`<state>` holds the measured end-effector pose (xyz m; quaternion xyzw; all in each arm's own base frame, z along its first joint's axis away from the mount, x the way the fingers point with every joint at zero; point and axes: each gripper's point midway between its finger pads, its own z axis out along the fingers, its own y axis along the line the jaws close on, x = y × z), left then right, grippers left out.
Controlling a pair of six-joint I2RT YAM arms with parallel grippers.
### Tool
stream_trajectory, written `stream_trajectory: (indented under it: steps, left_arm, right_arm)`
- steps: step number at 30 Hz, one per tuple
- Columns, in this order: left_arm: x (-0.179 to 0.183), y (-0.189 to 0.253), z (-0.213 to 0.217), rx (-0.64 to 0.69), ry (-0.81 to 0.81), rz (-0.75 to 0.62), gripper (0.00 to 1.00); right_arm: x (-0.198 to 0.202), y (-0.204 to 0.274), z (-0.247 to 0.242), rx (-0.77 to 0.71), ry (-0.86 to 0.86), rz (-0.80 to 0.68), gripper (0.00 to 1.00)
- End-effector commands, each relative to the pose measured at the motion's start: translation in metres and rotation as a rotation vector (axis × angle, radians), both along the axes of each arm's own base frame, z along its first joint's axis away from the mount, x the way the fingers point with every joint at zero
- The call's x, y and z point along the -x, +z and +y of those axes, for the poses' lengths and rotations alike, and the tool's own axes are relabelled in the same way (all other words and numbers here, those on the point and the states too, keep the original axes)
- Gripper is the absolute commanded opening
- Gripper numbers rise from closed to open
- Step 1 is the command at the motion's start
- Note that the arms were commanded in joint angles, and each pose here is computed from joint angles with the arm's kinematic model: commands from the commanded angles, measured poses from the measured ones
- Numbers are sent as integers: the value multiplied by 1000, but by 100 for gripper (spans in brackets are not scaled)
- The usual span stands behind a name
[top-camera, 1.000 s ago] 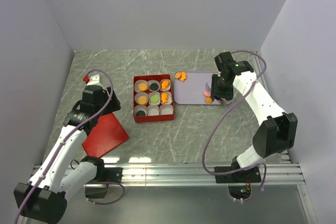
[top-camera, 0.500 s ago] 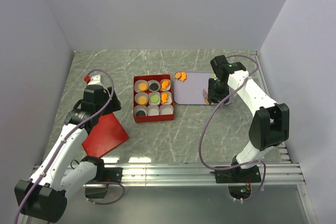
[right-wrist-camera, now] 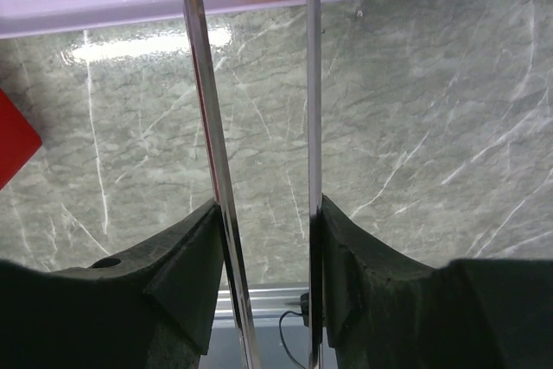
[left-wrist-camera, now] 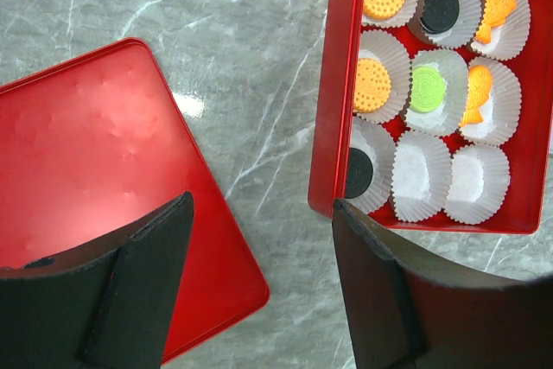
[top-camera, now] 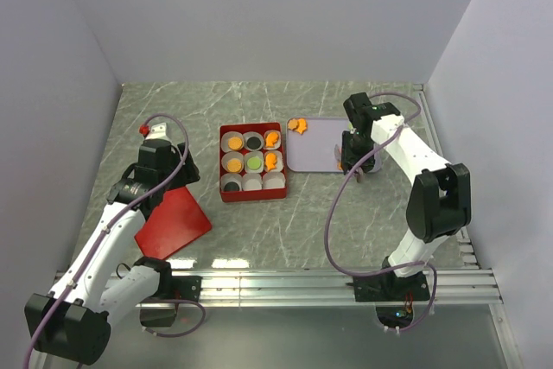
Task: Pack the cookies
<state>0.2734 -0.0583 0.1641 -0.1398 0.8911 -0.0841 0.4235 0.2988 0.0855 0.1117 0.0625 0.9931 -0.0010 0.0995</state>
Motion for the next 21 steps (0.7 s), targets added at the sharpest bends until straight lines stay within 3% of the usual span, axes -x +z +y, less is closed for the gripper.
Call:
stream_trajectory:
  steps: [1, 8, 15, 21]
  left_arm:
    - [-3, 6, -2, 6, -8, -21, 71]
    - [-2, 8, -1, 7, -1, -30, 71]
    - [-2, 10, -2, 10, -8, -37, 71]
    - [-2, 14, -2, 13, -8, -52, 71]
  right_arm:
    - [-10, 5, 1, 3, 10, -39, 47]
    - [-19, 23, 5, -14, 7, -73, 42]
    - [-44, 88, 24, -117, 28, -218, 42]
    - [-44, 126, 45, -198, 58, -286, 41]
